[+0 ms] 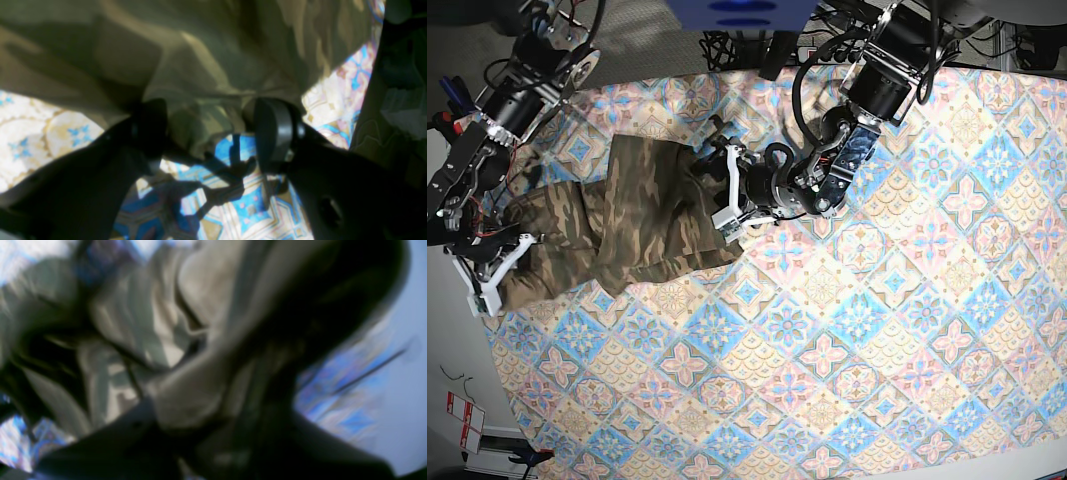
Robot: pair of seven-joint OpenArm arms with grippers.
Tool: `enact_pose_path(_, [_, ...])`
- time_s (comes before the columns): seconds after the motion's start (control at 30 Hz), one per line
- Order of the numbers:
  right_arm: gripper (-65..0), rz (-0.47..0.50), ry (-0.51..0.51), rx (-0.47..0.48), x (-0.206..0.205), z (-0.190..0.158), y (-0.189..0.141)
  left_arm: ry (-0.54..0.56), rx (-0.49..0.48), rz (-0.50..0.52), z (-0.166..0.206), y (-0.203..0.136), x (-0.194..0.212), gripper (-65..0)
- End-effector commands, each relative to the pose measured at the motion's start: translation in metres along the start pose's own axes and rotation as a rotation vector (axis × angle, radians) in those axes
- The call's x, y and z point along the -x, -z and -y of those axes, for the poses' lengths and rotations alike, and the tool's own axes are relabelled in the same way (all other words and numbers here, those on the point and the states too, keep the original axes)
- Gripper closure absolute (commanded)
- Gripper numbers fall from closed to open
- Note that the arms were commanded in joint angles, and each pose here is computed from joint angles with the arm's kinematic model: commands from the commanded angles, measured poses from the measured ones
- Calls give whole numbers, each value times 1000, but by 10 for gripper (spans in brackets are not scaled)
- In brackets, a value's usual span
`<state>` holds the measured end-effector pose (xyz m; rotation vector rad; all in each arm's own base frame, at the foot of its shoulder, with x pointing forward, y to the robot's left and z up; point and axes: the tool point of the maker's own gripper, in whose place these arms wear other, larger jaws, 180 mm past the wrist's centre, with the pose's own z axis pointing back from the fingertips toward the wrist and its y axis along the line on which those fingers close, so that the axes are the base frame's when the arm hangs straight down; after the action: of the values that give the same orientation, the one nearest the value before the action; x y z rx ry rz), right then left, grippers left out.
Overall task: Fold the T-shirt properly
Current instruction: 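Grasp the folded shirt with both grippers and fold it over again, then press and tuck the folded bundle edges with both grippers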
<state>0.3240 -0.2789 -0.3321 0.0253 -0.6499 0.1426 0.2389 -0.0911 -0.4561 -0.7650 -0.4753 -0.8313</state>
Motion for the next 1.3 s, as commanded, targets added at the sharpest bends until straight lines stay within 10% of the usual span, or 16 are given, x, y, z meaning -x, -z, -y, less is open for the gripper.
enact_pose_path(0.0, [-16,73,-61,8,-22,-9,-11,15,-4,28,-3,-3,-13,-406])
enact_pose_path(0.77, [-17,-5,-595,-404,-1,-229,13,-140,-93,71,-42,-34,0,-406])
enact_pose_path(1.03, [-19,-162,-746,-338,27,-239,38,-129,-146,321,-42,-129,-39,-406])
enact_pose_path(1.27, [-135,-206,-862,-372,41,-279,52,-142,-216,261,-62,-157,-13,-406])
